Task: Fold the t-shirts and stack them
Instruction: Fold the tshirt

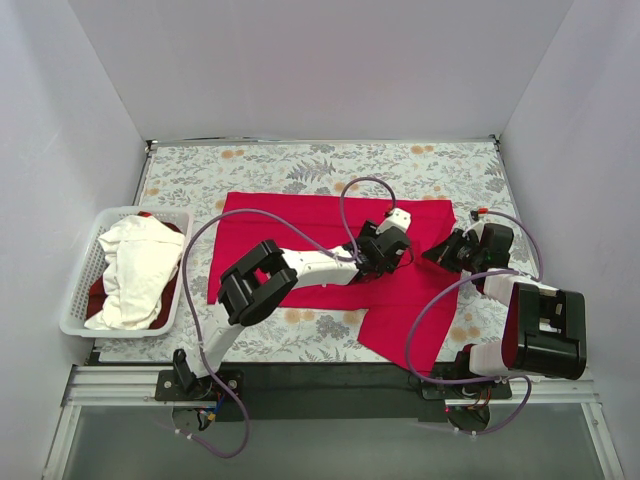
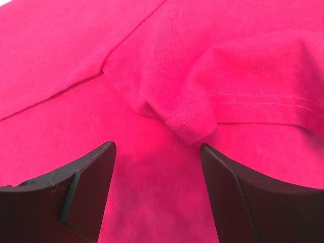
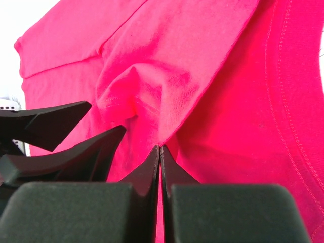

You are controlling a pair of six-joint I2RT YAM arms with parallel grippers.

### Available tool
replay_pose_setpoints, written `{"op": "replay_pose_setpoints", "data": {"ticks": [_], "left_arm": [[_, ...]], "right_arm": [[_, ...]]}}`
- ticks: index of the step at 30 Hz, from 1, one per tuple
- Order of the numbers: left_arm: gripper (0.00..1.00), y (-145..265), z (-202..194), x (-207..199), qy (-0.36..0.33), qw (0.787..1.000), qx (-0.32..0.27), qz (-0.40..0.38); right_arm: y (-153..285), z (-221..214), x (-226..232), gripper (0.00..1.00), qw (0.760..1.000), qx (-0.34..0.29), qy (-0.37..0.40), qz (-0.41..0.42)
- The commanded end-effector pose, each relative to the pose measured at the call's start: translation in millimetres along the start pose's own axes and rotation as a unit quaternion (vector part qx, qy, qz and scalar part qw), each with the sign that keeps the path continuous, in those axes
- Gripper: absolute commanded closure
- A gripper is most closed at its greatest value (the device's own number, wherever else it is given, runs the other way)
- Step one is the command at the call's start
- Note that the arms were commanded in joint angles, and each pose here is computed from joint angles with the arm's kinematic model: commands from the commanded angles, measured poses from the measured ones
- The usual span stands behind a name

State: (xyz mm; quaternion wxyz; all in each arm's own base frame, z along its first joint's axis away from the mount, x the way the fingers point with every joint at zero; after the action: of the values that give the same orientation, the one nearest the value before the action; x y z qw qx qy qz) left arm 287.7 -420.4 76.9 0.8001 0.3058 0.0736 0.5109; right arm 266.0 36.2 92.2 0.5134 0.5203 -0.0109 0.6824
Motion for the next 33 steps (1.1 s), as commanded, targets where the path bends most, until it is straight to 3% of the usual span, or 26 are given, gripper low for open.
{"op": "replay_pose_setpoints", "data": {"ticks": [1,15,33], "left_arm": [[0.34,35,46,10,0.029,0.998,-0.049,-0.016],[0.34,14,35,1,-0.012,0.998,-0.049,-0.023],[0.34,10,22,-2,-0.012,0.998,-0.053,-0.039]], "right_arm": [[3,10,10,0.99,1.000,-0.015,0.016,0.022],[8,32,35,0.99,0.998,-0.037,-0.019,0.054],[9,60,56,0.99,0.995,-0.057,-0.045,0.073]]}}
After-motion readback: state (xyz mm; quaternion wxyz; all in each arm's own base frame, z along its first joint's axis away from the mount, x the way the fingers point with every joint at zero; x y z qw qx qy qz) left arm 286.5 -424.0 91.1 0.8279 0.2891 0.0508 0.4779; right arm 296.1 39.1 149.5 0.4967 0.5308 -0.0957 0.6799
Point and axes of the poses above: each gripper's point midway between its finger pads, its own y axis back along the fingers, its own x axis along the line the jaws close on, z = x × y, the point moved 7 cm from there along y, back along the fingers, and after that the axes turned 4 degrees about -y, right-handed, at the moved point
